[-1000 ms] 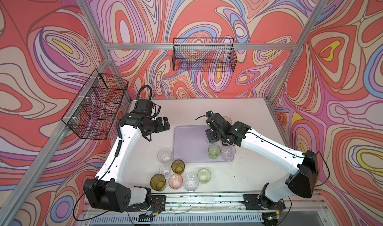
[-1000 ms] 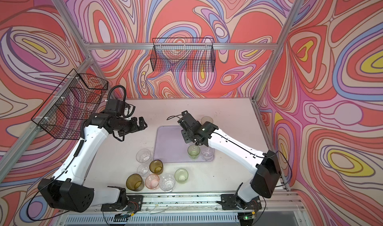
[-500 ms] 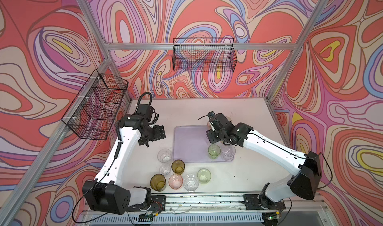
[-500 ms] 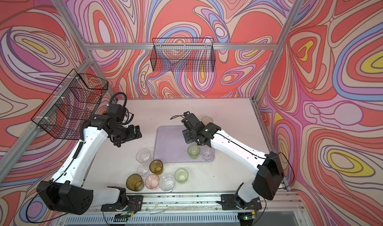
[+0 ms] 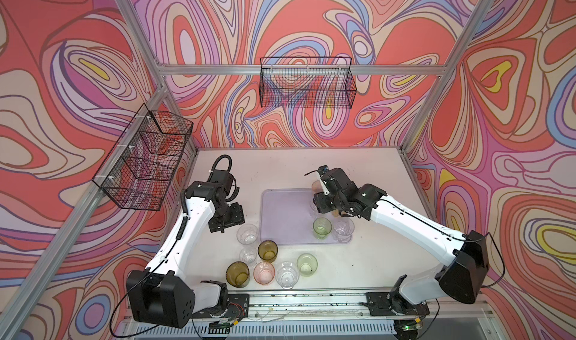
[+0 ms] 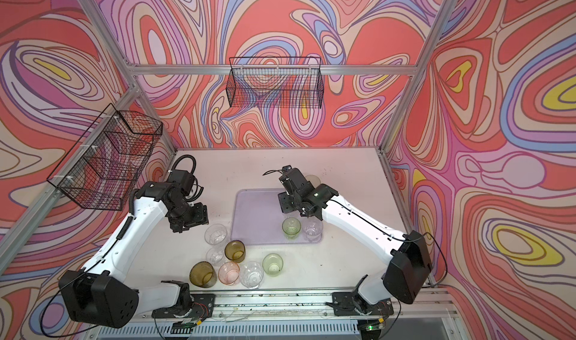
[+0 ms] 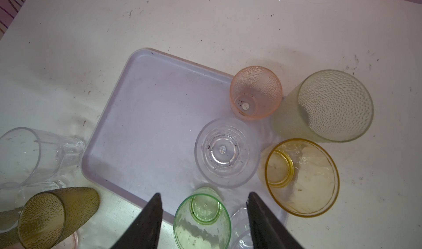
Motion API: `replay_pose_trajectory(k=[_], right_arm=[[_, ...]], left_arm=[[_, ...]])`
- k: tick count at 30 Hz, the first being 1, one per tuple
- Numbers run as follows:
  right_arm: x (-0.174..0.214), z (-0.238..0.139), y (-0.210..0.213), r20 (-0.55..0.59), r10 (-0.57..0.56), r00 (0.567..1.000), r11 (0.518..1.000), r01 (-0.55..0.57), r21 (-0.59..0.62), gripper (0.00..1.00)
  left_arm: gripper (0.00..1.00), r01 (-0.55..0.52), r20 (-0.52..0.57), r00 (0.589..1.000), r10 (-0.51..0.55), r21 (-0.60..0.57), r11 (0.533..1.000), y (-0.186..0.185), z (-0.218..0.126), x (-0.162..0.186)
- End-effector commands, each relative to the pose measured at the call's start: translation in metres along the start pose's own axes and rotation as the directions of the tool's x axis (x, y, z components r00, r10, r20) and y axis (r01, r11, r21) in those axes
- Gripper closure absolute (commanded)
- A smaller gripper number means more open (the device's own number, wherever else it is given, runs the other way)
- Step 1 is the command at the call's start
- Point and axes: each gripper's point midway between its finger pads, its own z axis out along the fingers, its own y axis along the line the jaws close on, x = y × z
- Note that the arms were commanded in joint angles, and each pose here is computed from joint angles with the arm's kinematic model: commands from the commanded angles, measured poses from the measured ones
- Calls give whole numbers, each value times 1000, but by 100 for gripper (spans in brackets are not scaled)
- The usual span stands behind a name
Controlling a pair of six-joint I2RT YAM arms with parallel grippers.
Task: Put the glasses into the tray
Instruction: 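Close the left gripper on the tall clear cup near the robot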
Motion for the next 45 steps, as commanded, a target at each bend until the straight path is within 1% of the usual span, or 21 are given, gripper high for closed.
replay_pose_trajectory(k=[1, 3, 5, 10, 14, 18, 24, 27, 36, 38, 39, 45], right_arm=[[-1, -3, 0, 12, 15, 1000, 1000, -15, -12, 39], [0, -2, -1, 8, 14, 1000, 1000, -13, -11, 39], [-1, -4, -1, 8, 14, 1000, 1000, -14, -8, 39], [-2, -3, -2, 6, 13, 1000, 1000, -13, -5, 39], [-2, -3, -2, 5, 11, 1000, 1000, -11, 0, 39], [-1, -3, -2, 3, 11, 1000, 1000, -11, -6, 39], [-1, -4, -4, 3, 15, 1000, 1000, -15, -2, 39], [-1, -4, -4, 1, 16, 1000, 1000, -16, -2, 39], [-1, -4, -5, -2, 19, 1000, 1000, -19, -2, 39], [-2, -4, -6, 0, 21, 1000, 1000, -21, -3, 39], [-1, -4, -6, -1, 20, 1000, 1000, -20, -2, 39], [1, -2, -7, -9, 20, 1000, 1000, -20, 1, 39]], left_arm=[[38, 11, -34, 999, -11, -9, 1000, 1, 10, 6], [40, 14, -41, 999, -14, -10, 1000, 1, 14, 6], [45, 12, -50, 999, -13, -17, 1000, 1, 19, 7], [48, 17, -82, 996, -17, -9, 1000, -1, 30, 10], [56, 18, -110, 994, -17, 7, 1000, -5, 37, 12], [57, 20, -124, 992, -20, -4, 1000, -4, 42, 12], [61, 27, -144, 989, -31, -29, 999, 0, 48, 15], [65, 36, -153, 987, -39, -19, 999, -2, 51, 17], [67, 52, -184, 981, -54, -13, 999, -2, 59, 24], [68, 59, -188, 980, -59, -8, 998, -4, 61, 24], [70, 61, -190, 980, -61, -4, 998, -4, 62, 24], [73, 62, -190, 980, -63, -10, 998, -4, 65, 24]])
